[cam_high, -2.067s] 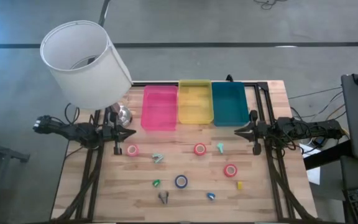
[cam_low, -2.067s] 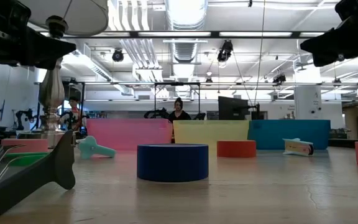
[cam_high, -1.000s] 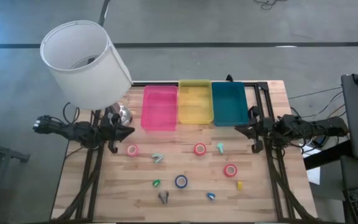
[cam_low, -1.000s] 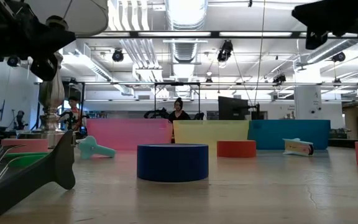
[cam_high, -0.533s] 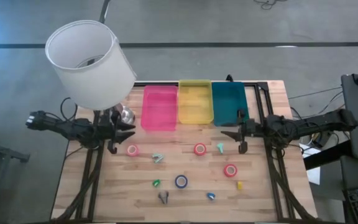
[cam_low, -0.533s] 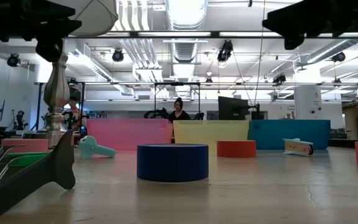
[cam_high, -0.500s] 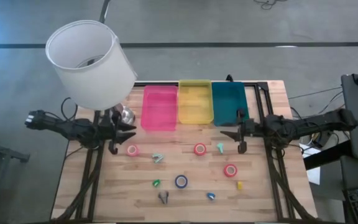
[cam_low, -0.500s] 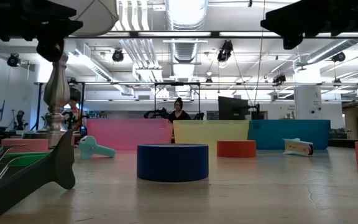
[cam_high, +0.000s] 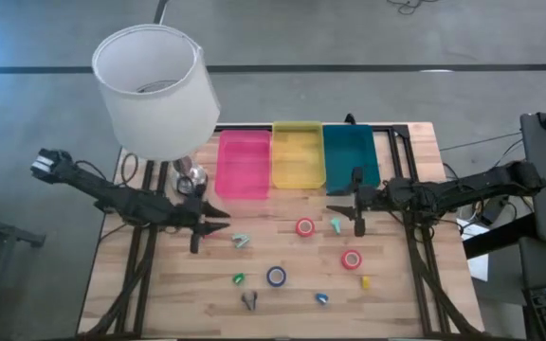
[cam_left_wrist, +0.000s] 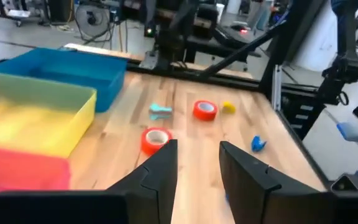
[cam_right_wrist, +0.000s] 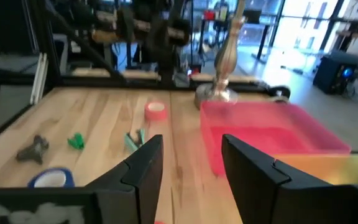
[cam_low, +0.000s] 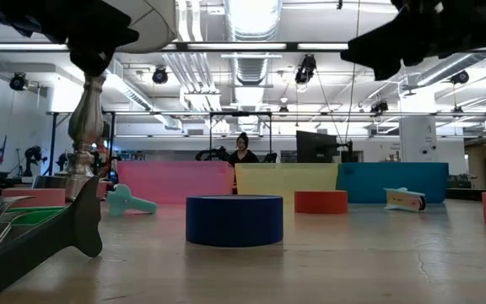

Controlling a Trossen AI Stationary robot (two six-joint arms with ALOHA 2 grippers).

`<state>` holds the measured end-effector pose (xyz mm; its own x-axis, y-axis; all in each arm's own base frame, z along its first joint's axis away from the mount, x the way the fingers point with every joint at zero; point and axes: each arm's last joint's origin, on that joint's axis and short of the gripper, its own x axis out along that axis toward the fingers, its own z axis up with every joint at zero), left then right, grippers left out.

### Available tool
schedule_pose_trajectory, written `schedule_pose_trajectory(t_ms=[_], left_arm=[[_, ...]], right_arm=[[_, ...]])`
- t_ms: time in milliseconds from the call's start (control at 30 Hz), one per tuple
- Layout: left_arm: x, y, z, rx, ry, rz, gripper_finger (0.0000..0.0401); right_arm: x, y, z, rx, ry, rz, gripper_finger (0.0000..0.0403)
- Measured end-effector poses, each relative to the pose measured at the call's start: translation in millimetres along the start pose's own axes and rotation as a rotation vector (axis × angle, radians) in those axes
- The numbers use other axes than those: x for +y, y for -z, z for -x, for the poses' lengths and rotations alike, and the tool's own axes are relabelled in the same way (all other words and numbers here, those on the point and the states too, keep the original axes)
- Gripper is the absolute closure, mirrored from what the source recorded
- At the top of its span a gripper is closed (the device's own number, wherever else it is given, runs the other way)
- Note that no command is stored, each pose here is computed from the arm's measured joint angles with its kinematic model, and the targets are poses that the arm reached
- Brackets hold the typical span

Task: Pick and place Stapler, Stapler remover, tape
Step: Put the green stapler into the pink bin

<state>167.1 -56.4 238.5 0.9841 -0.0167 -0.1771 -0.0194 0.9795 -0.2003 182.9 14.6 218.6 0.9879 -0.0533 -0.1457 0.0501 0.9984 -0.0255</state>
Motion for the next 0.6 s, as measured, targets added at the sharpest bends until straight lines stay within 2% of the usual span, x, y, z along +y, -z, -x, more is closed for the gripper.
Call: schedule_pose_trajectory(t_ms=[133,233,333,433,600], left_arm=[[-11,4,-19,0.088,-0.006,-0.011,0.0279],[-16,3,-28,0.121,-0.015,-0.064,0.0279],[-13,7,-30,0.161,-0.114,-0.097,0.0279],[-13,4,-30,0.13,-0.146,-0.044,0.0279],[-18,4,-33,0.117,-0.096,0.072,0.0279]], right_arm=[[1,7,-4,0.052,0.001,-0.037,0.0247],[1,10,-6,0.07,0.003,-0.088,0.0251],[1,12,-8,0.086,0.004,-0.113,0.0255],[2,14,-10,0.096,0.006,-0.142,0.0259],[2,16,-11,0.108,0.006,-0.138,0.0261]])
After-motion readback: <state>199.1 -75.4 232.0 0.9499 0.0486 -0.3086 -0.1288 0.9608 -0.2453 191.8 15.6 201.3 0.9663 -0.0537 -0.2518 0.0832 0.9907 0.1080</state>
